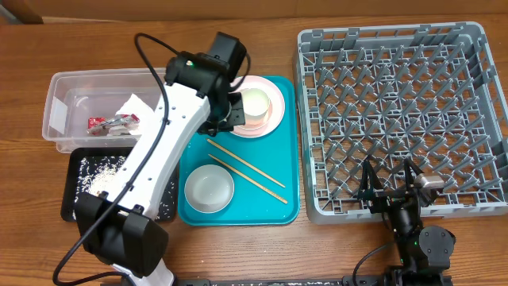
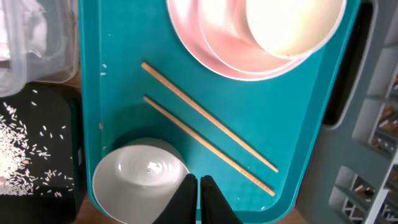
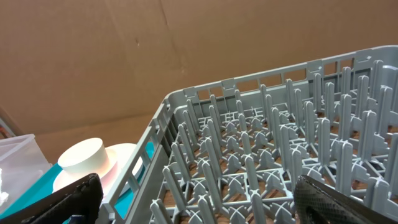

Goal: Sort waste into correct bins and load items into the dishwasher

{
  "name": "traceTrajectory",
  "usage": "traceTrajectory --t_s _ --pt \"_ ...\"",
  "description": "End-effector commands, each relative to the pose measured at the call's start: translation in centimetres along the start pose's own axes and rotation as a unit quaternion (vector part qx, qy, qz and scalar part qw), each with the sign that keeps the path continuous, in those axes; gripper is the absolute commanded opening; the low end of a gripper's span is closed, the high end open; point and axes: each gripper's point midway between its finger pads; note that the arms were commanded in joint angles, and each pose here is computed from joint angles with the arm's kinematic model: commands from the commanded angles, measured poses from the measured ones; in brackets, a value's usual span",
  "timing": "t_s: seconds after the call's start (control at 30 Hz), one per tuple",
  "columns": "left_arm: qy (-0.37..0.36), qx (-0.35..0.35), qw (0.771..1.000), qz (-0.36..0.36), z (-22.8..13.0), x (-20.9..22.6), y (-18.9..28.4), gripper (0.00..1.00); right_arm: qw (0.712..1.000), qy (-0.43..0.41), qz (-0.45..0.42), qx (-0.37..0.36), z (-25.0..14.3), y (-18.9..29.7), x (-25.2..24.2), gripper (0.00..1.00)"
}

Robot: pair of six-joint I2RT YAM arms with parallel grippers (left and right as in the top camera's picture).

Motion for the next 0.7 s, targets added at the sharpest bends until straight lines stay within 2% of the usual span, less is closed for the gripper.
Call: traceTrajectory --t_s 0.0,0.17,0.33,0.4,0.43,0.47,0.5,0.6,0.67 --pt "0.040 -0.032 0.997 -0.050 1.9 1.2 3.5 0.06 1.000 -0.002 -0.002 -0.001 -0.2 -0.1 -0.1 1.00" --pt "0.107 -0.084 0.986 -0.093 4.5 5.2 7.8 0.11 1.000 0.001 0.020 -0.018 0.7 0.0 0.7 1.00" --pt "0.185 -0.121 0.970 -0.100 5.6 10.9 11.1 0.14 0.999 -0.002 0.032 0.000 -0.3 0.0 1.1 1.00" --pt "0.214 -0.126 0.964 -0.096 5.7 12.9 11.8 0.20 0.998 -0.002 0.068 -0.002 -0.1 0.1 2.3 1.00" --pt "0.234 -0.129 0.960 -0.084 5.6 14.5 12.0 0.36 0.994 0.002 0.109 -0.011 0.4 0.4 3.7 1.00" --pt "0.245 -0.127 0.958 -0.072 5.5 15.5 11.9 0.82 0.992 0.004 0.129 -0.017 0.7 0.5 4.4 1.00" --pt "0.255 -0.125 0.957 -0.057 5.3 16.4 11.8 1.00 0.991 -0.001 0.135 -0.020 1.0 0.6 4.6 1.00" --pt "0.274 -0.121 0.954 -0.007 4.7 18.8 11.4 1.00 0.989 -0.029 0.138 -0.034 3.8 1.2 4.8 1.00" --pt "0.275 -0.123 0.954 -0.002 4.8 19.0 11.4 1.00 0.990 -0.029 0.138 -0.032 6.0 1.7 5.0 1.00"
Point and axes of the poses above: each gripper's point midway between its finger pads, its own y axis back along the fingers, its own x axis along the line the jaws close on, z = x × y, and after that the axes turned 12 degrees about y, right-handed
